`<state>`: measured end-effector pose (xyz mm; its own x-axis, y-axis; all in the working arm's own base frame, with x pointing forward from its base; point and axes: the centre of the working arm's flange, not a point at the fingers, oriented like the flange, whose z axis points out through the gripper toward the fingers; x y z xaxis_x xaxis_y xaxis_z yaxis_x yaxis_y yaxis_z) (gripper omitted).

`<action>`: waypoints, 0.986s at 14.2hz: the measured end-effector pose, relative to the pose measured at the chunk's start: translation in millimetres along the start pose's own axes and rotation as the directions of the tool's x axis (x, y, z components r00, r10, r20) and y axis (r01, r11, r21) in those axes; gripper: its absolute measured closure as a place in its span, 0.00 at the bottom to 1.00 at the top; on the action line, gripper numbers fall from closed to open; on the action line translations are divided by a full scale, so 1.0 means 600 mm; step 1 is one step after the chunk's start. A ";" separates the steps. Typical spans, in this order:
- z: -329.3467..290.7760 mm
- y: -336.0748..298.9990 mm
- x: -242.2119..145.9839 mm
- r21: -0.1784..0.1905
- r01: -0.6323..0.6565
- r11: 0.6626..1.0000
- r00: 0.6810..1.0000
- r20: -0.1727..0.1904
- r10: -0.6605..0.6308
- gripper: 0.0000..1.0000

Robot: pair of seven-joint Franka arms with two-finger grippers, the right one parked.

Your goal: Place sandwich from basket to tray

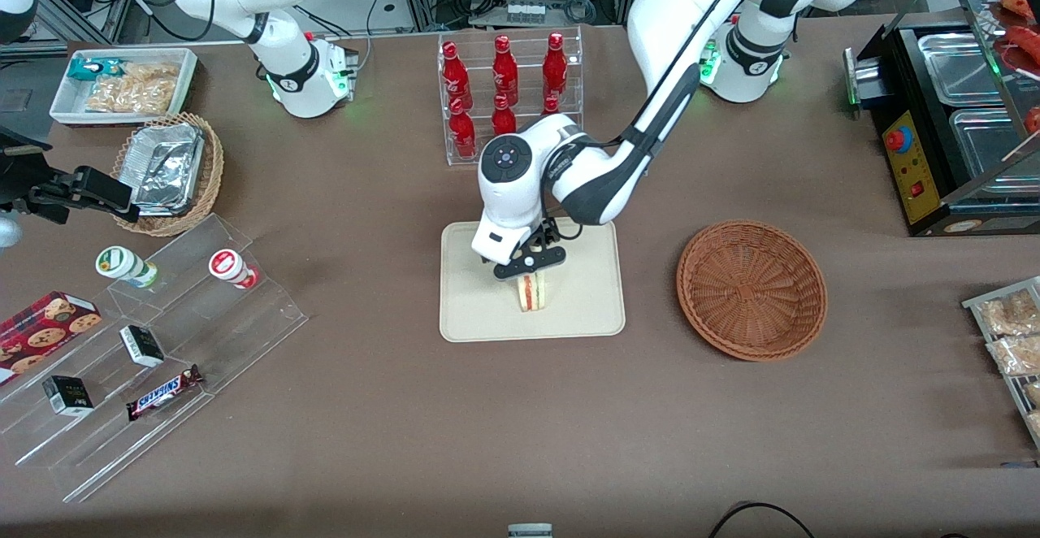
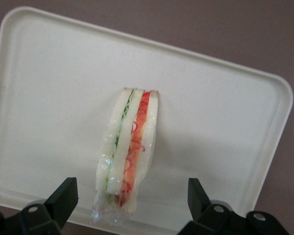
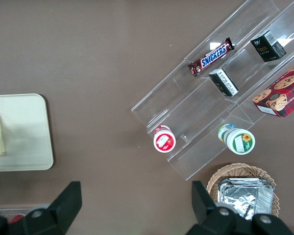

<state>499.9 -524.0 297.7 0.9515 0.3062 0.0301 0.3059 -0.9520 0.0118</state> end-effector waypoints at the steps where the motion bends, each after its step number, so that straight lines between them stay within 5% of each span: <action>1: -0.029 -0.014 0.021 0.009 0.007 1.000 1.000 -0.003 -0.007 0.00; 4: -0.119 -0.069 0.064 0.081 0.000 0.997 1.000 0.008 0.000 0.00; 6: -0.176 -0.126 0.092 0.166 0.018 0.986 0.999 0.037 -0.025 0.00; 8: -0.205 -0.181 0.129 0.207 -0.003 0.978 0.998 0.067 -0.011 0.00; 11: -0.199 -0.262 0.185 0.240 -0.011 0.971 0.994 0.108 -0.015 0.00; 14: -0.217 -0.353 0.244 0.227 -0.018 0.974 0.991 0.136 -0.013 0.00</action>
<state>570.0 -277.4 429.7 0.9429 0.3156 -0.1064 0.2879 -0.9330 -0.2158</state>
